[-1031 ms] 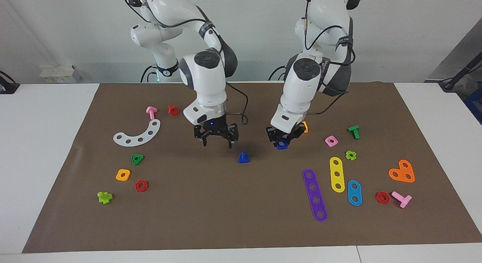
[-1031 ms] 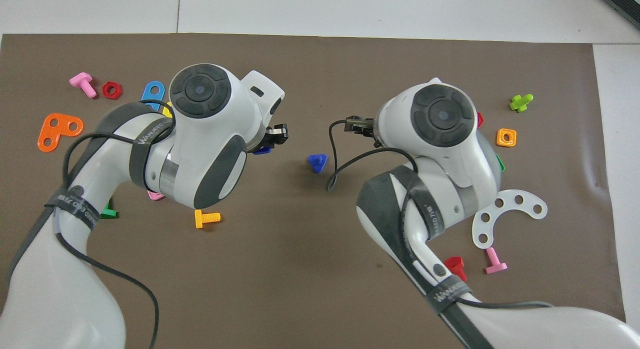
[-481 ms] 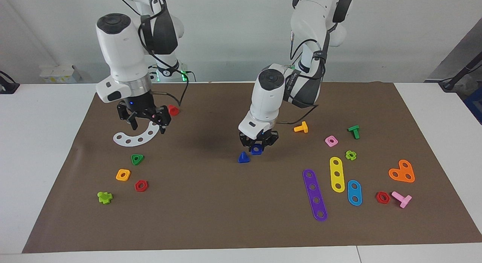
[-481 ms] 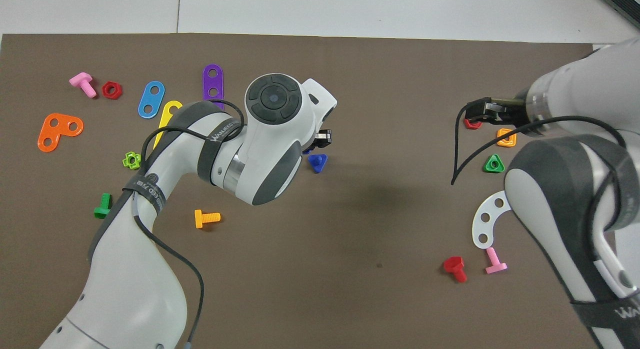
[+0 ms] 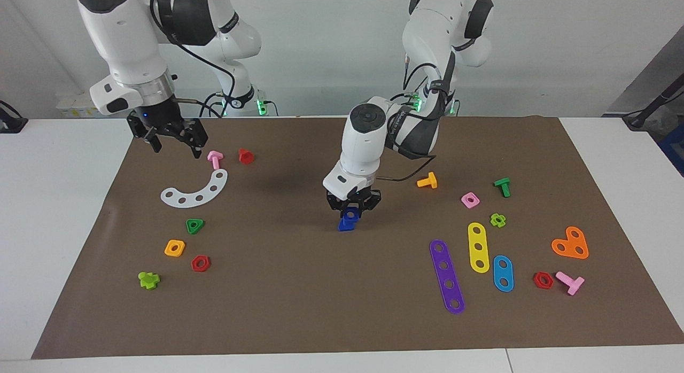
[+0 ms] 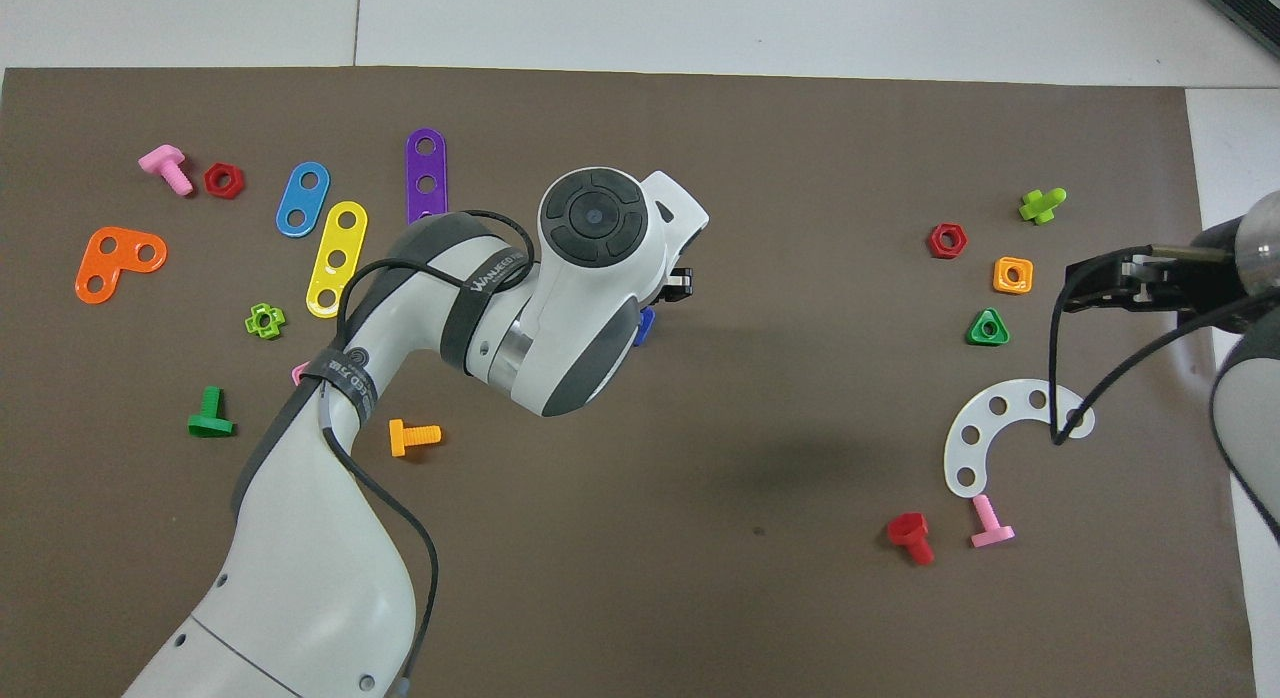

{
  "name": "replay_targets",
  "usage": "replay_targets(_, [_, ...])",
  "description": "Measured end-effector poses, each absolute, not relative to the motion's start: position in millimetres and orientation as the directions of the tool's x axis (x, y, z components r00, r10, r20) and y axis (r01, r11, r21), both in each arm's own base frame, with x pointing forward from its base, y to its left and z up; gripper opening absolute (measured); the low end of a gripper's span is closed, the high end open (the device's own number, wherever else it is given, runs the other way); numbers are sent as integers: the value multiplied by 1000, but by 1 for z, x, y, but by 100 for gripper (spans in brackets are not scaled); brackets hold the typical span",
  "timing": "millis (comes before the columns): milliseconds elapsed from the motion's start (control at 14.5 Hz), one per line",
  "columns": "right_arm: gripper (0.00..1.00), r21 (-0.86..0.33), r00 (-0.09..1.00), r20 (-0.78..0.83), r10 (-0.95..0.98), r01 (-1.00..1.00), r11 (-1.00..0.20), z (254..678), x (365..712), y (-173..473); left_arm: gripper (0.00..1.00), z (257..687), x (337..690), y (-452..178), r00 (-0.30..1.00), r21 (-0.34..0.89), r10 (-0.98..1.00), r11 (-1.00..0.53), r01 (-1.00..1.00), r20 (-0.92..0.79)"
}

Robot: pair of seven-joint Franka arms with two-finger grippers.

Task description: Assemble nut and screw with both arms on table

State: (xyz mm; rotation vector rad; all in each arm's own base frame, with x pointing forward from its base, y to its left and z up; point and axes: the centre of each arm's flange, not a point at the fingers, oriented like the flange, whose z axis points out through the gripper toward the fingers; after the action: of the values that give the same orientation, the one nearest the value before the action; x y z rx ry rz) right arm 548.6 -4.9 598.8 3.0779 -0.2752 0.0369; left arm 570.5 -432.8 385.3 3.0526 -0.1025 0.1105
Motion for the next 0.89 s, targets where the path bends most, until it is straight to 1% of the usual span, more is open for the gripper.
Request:
replay_targets(206, [100, 35, 984, 40, -173, -174, -984, 611, 543, -32, 46, 380, 566, -438, 995, 79, -74, -994, -79, 70])
replay_targets(481, [100, 35, 983, 31, -181, -182, -983, 653, 531, -35, 46, 364, 560, -442, 995, 72, -83, -994, -87, 59])
replay_targets(550, [100, 35, 983, 31, -182, -183, -983, 658, 530, -35, 46, 360, 559, -442, 995, 69, -85, -994, -88, 55])
replay_targets(894, [100, 35, 983, 16, -185, -186, -982, 650, 532, -37, 46, 347, 552, -442, 995, 58, -90, -994, -92, 38])
